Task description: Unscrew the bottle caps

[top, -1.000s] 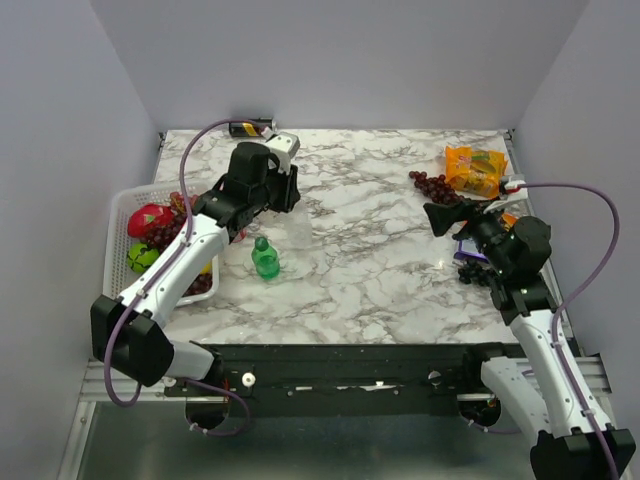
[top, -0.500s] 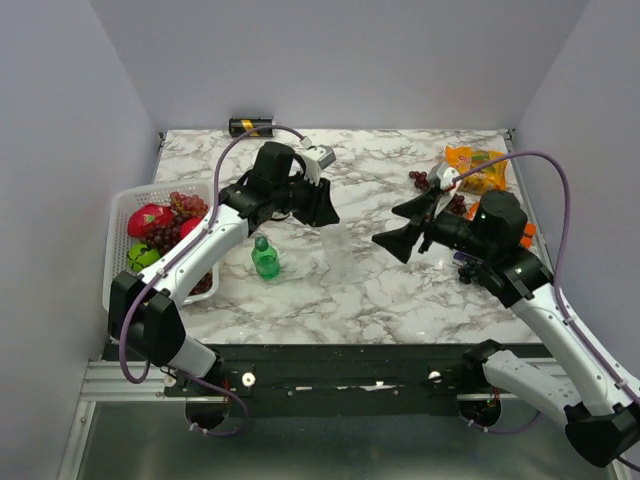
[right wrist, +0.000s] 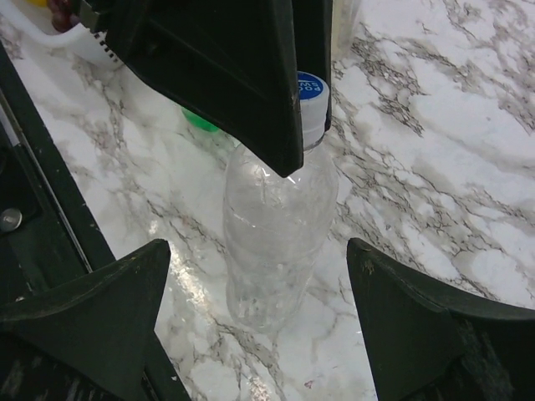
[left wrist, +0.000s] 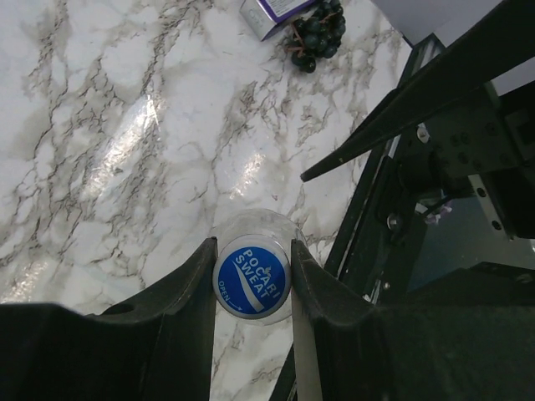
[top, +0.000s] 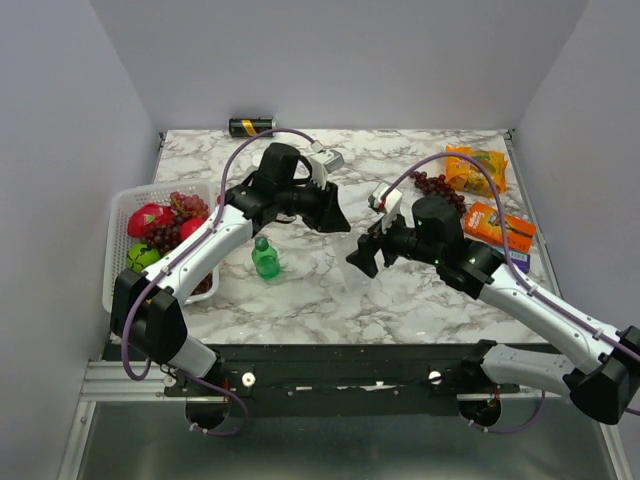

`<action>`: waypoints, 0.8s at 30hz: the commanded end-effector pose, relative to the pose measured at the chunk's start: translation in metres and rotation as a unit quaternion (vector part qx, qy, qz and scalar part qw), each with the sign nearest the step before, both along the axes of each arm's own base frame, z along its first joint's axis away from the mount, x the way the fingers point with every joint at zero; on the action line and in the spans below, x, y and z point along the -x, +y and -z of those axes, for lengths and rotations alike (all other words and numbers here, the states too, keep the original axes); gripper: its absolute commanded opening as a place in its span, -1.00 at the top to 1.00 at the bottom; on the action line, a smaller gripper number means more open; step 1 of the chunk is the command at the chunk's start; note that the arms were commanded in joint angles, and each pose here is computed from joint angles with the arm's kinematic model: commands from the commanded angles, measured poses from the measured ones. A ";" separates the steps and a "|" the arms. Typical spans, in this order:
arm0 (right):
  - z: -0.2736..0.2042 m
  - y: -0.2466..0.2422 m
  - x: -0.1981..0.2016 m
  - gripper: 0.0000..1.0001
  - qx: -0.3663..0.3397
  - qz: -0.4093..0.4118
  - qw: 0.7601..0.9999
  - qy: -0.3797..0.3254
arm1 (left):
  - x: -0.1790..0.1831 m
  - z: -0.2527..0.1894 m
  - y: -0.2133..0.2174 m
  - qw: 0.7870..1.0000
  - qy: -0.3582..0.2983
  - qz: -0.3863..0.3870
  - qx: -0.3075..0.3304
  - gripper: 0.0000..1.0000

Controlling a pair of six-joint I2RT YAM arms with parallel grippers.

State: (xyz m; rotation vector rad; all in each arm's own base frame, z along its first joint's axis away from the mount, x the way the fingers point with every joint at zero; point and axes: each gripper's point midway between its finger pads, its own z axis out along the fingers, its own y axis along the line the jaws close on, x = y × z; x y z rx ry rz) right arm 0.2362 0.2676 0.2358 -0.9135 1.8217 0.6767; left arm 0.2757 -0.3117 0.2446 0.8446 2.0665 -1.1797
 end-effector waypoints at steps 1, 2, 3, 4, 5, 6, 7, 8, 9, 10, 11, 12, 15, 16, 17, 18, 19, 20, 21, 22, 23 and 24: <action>0.005 -0.001 -0.018 -0.86 0.012 0.035 0.999 -0.025 | 0.018 -0.012 -0.014 0.998 0.015 0.046 0.037 1.00; 0.010 0.001 -0.020 -0.86 0.016 0.036 0.999 -0.022 | 0.019 -0.014 -0.016 0.998 0.013 0.049 0.043 1.00; 0.011 0.003 -0.021 -0.85 0.016 0.037 0.999 -0.024 | 0.021 -0.016 -0.017 0.997 0.014 0.055 0.048 1.00; 0.013 0.004 -0.022 -0.85 0.018 0.036 0.999 -0.024 | 0.023 -0.015 -0.017 0.997 0.021 0.056 0.051 1.00; 0.016 0.005 -0.022 -0.84 0.019 0.034 0.999 -0.023 | 0.023 -0.018 -0.019 0.997 0.017 0.058 0.057 1.00; 0.017 0.008 -0.024 -0.84 0.017 0.031 0.999 -0.023 | 0.025 -0.018 -0.020 0.996 0.021 0.063 0.059 1.00; 0.018 0.012 -0.021 -0.82 0.014 0.019 1.000 -0.018 | 0.027 -0.018 -0.020 0.996 0.024 0.065 0.062 1.00; 0.020 0.015 -0.020 -0.80 0.011 0.013 1.000 -0.016 | 0.027 -0.020 -0.022 0.995 0.023 0.067 0.066 1.00; 0.022 0.018 -0.020 -0.76 0.009 0.009 1.000 -0.013 | 0.029 -0.020 -0.023 0.995 0.023 0.069 0.067 1.00; 0.022 0.021 -0.016 -0.65 0.005 -0.001 1.000 -0.008 | 0.029 -0.019 -0.023 0.995 0.023 0.069 0.067 1.00; 0.022 0.023 -0.015 -0.56 0.002 -0.006 1.000 -0.007 | 0.030 -0.019 -0.023 0.995 0.022 0.069 0.067 1.00; 0.022 0.024 -0.014 -0.42 -0.001 -0.009 1.000 -0.005 | 0.030 -0.020 -0.024 0.995 0.020 0.070 0.068 1.00; 0.020 0.028 -0.009 0.00 -0.011 -0.024 1.000 0.001 | 0.029 -0.021 -0.024 0.995 0.012 0.066 0.069 1.00; 0.018 0.030 -0.007 0.16 -0.016 -0.031 0.999 0.000 | 0.029 -0.019 -0.024 0.996 0.010 0.064 0.068 1.00; 0.017 0.030 -0.005 0.21 -0.019 -0.033 0.999 0.000 | 0.027 -0.021 -0.023 0.996 0.002 0.059 0.068 0.99; 0.015 0.031 -0.005 0.27 -0.024 -0.035 0.999 -0.002 | 0.026 -0.022 -0.022 0.996 -0.004 0.056 0.067 0.88; 0.016 0.031 -0.003 0.42 -0.026 -0.038 0.999 0.000 | 0.025 -0.021 -0.021 0.997 -0.007 0.050 0.064 0.44; 0.012 0.031 -0.002 0.49 -0.032 -0.038 0.999 -0.002 | 0.021 -0.024 -0.019 0.997 -0.020 0.038 0.063 0.14; 0.010 0.031 -0.002 0.54 -0.035 -0.037 0.999 -0.002 | 0.019 -0.024 -0.018 0.997 -0.027 0.030 0.061 -0.13; 0.009 0.031 -0.001 0.58 -0.038 -0.038 0.999 -0.001 | 0.017 -0.023 -0.016 0.998 -0.032 0.021 0.057 -0.68; 0.006 0.031 0.001 0.58 -0.042 -0.039 0.998 -0.003 | 0.016 -0.027 -0.014 0.997 -0.042 0.012 0.057 -0.98; 0.004 0.031 0.001 0.58 -0.045 -0.040 0.998 -0.004 | 0.008 -0.026 -0.010 0.997 -0.052 -0.012 0.048 -0.97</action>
